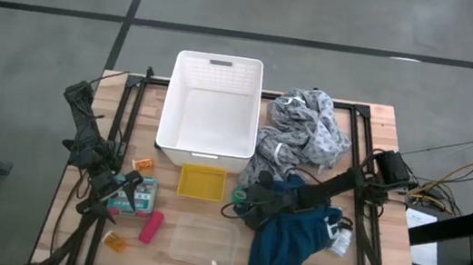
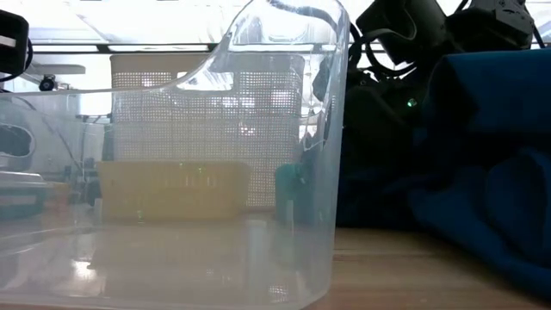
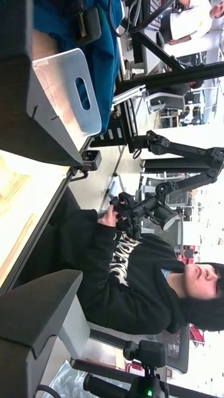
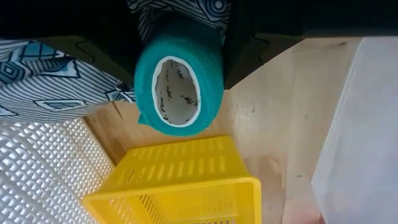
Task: Pick & Place Medicine items
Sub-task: Put the blue bandage into the yellow bin
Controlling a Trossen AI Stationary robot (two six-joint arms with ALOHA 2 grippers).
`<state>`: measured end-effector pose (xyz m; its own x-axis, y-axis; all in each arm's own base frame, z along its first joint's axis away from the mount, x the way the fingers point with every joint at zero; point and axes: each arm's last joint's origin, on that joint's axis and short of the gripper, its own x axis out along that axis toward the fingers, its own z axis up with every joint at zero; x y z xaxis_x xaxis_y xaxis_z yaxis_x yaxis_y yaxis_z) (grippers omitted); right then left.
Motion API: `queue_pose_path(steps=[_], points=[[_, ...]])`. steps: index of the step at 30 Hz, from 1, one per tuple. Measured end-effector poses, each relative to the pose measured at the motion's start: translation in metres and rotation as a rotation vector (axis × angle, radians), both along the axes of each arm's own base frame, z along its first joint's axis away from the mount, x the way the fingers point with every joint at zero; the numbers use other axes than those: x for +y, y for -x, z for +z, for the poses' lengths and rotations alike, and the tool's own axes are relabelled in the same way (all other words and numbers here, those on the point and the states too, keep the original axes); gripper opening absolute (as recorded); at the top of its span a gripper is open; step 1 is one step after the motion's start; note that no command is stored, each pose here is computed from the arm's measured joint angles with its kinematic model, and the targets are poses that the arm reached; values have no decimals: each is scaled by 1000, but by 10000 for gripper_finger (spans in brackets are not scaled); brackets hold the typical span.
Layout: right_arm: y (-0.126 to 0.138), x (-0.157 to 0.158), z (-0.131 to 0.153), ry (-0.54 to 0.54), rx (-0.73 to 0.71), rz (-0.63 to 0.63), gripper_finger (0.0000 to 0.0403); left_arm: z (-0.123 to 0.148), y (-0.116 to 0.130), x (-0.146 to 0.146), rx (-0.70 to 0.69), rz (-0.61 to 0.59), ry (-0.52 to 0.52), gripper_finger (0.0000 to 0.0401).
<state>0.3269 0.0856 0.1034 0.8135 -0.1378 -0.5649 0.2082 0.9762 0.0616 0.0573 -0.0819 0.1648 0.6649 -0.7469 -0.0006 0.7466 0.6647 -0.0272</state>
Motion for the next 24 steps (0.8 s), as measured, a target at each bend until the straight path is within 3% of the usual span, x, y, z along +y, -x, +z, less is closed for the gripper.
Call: queue_pose_path(steps=[15, 24], points=[[-1, 0, 1, -30, -35, -38, 293, 0, 0, 0, 0, 1, 0, 292], [-2, 1, 5, 3, -45, -13, 295, 0, 0, 0, 0, 0, 0, 292]])
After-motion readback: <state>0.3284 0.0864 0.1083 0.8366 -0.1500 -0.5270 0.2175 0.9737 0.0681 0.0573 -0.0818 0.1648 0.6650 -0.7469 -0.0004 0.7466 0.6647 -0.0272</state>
